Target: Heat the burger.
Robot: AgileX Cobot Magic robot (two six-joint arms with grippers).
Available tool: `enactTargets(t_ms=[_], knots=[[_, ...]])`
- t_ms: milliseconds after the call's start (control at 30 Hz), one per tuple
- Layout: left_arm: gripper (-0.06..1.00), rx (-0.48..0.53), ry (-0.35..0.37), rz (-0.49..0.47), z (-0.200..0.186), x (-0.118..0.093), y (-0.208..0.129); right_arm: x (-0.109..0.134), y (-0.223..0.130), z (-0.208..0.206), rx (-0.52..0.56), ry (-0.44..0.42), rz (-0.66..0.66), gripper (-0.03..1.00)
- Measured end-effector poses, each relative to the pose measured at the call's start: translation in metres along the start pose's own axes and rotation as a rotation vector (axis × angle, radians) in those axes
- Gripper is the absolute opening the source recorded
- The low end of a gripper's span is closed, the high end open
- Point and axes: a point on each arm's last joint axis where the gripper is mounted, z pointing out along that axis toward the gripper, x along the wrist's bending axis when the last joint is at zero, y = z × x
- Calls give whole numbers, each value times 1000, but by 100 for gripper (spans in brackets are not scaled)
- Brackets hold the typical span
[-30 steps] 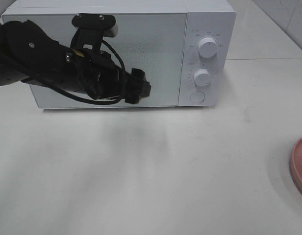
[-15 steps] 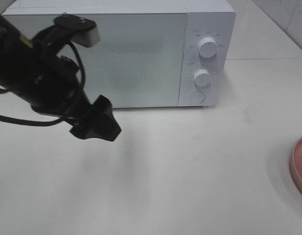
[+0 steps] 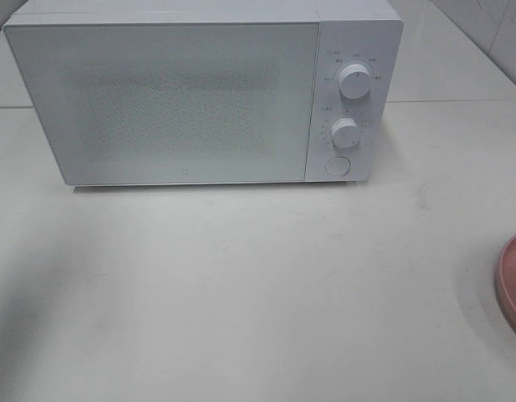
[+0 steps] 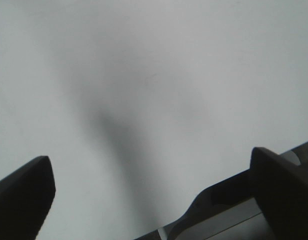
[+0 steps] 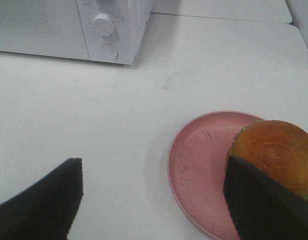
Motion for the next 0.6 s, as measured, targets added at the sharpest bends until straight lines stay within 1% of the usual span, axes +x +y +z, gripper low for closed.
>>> enactTargets(t_ms=[33,67,100,133,167,233,267,300,367,400,433,500,533,600], knots=[[97,0,0,0,0,0,0,0,0,0,0,0,0,76],[97,-1,50,-65,-10,11,-7,0,0,0,0,0,0,76],[97,-6,76,-98,-16,16,-11,0,0,0,0,0,0,76],[97,-6,76,-98,-16,16,-11,0,0,0,0,0,0,76],[97,-31,117,-140,-25,20,-20,0,0,0,0,0,0,76],[97,-41,131,-158,-29,22,-25,0,0,0,0,0,0,76],[97,-55,144,-182,-34,21,-37,0,0,0,0,0,0,76],[97,-55,144,-182,-34,21,-37,0,0,0,0,0,0,76],[97,-60,158,-179,-36,16,-57,0,0,0,0,0,0,76],[97,-60,158,-179,-36,16,-57,0,0,0,0,0,0,76],[97,-56,163,-179,-35,12,-71,0,0,0,0,0,0,76],[97,-67,168,-175,-34,8,-84,0,0,0,0,0,0,76],[97,-67,168,-175,-34,8,-84,0,0,0,0,0,0,76],[97,-79,173,-172,-30,1,-111,0,0,0,0,0,0,76]])
